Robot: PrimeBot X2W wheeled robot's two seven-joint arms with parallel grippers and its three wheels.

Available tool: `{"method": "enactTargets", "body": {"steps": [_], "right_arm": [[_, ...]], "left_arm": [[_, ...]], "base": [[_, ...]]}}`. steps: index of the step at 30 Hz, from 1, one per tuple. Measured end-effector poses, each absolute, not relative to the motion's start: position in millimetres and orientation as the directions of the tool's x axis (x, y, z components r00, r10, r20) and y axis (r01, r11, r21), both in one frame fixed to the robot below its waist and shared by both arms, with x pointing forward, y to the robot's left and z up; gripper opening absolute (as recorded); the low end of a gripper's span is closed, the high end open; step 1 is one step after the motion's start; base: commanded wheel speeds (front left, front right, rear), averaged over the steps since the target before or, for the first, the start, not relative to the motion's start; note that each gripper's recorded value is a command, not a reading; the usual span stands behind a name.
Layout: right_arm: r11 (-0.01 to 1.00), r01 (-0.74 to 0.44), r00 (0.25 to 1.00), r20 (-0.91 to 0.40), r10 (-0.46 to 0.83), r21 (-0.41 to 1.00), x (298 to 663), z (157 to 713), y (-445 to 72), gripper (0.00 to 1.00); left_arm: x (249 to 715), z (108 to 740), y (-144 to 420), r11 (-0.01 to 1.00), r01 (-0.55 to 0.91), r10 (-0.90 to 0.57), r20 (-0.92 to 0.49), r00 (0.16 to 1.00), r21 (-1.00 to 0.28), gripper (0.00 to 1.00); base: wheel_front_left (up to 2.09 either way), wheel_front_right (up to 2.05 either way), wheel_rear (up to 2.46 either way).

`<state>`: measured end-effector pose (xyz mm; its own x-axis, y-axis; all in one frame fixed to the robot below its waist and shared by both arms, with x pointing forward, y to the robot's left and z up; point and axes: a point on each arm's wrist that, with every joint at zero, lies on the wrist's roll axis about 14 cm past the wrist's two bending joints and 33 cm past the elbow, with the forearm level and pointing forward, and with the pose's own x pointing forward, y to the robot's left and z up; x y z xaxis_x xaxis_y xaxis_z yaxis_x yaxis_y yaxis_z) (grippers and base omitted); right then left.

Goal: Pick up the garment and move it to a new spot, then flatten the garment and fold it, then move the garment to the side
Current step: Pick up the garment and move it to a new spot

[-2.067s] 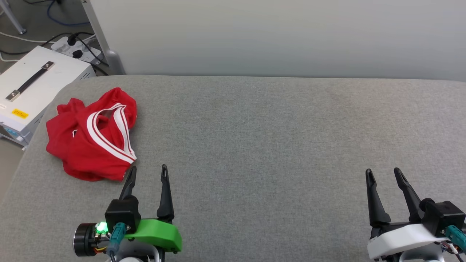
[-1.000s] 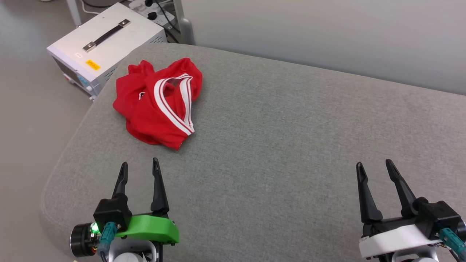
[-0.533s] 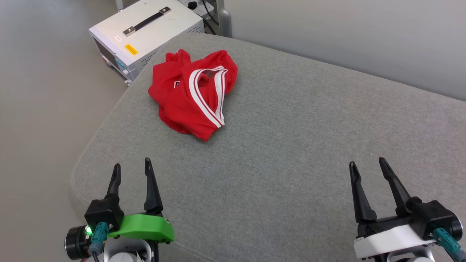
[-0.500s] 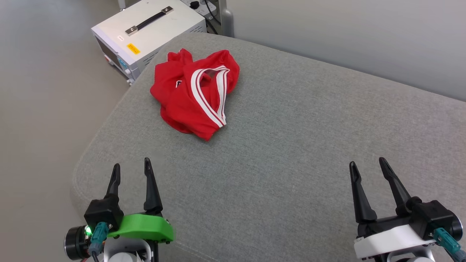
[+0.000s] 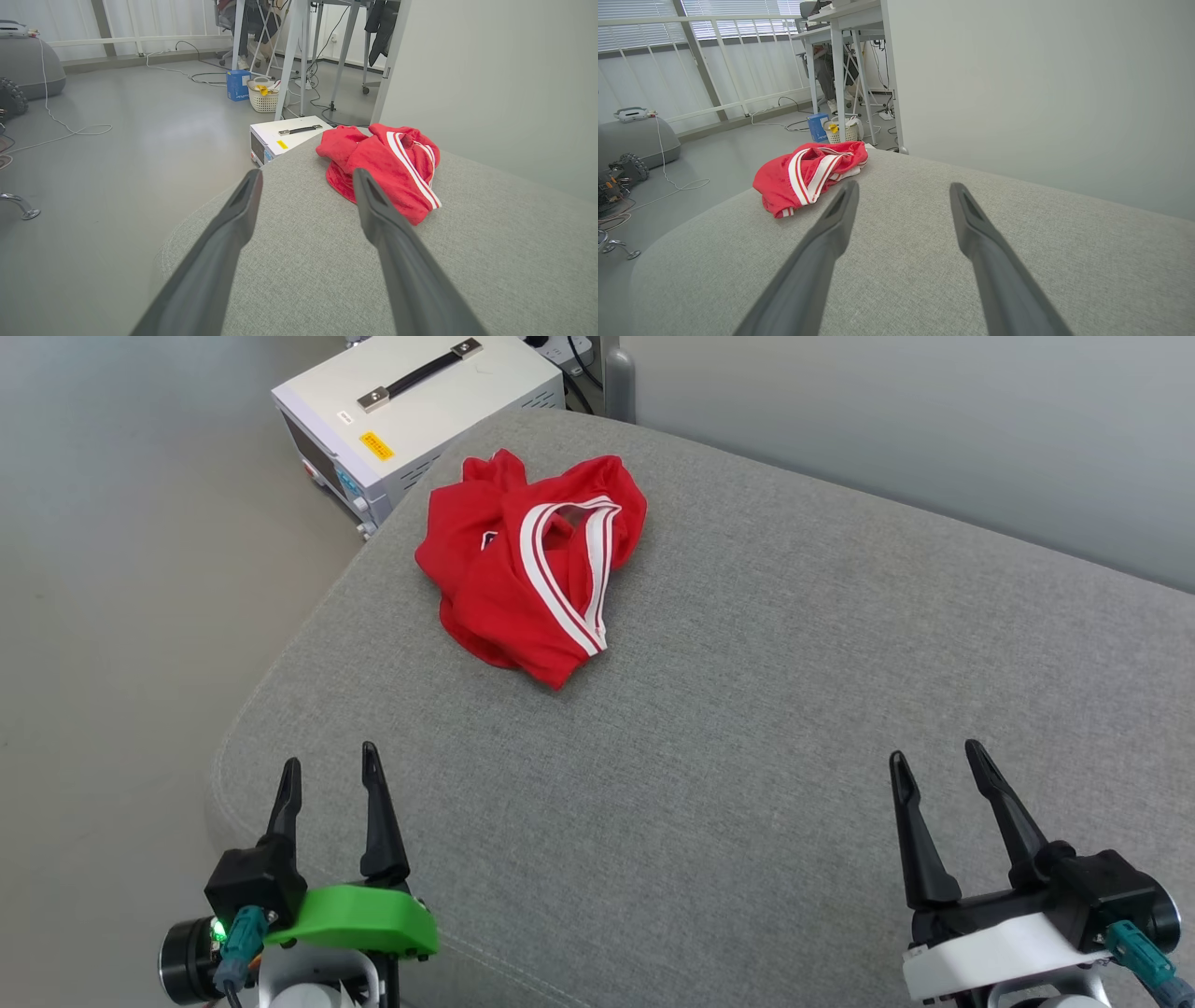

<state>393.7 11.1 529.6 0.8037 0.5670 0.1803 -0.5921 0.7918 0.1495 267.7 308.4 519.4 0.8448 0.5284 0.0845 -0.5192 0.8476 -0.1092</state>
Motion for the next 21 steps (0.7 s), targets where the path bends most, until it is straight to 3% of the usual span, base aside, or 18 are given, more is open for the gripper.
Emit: {"method": "enactTargets", "body": {"steps": [4,14,21], "right_arm": [[0.793,-0.593,0.803,0.176,0.569,0.143,395.1,527.0,11.5,1.0],[0.818,-0.564,0.822,0.179,0.541,0.117,413.6,521.7,2.8,1.0],[0.839,-0.532,0.843,0.166,0.512,0.111,430.8,510.4,-10.9,1.0]], "left_arm": [[277.7,526.0,311.2,0.865,-0.492,0.5,0.107,0.859,-0.097,1.0],[346.9,608.8,354.7,0.909,-0.417,0.394,0.33,0.858,-0.001,1.0],[410.8,629.7,360.4,0.942,-0.332,0.297,0.347,0.89,0.046,1.0]], "base": [[0.0,0.0,0.0],[0.0,0.0,0.0],[0.0,0.0,0.0]]}}
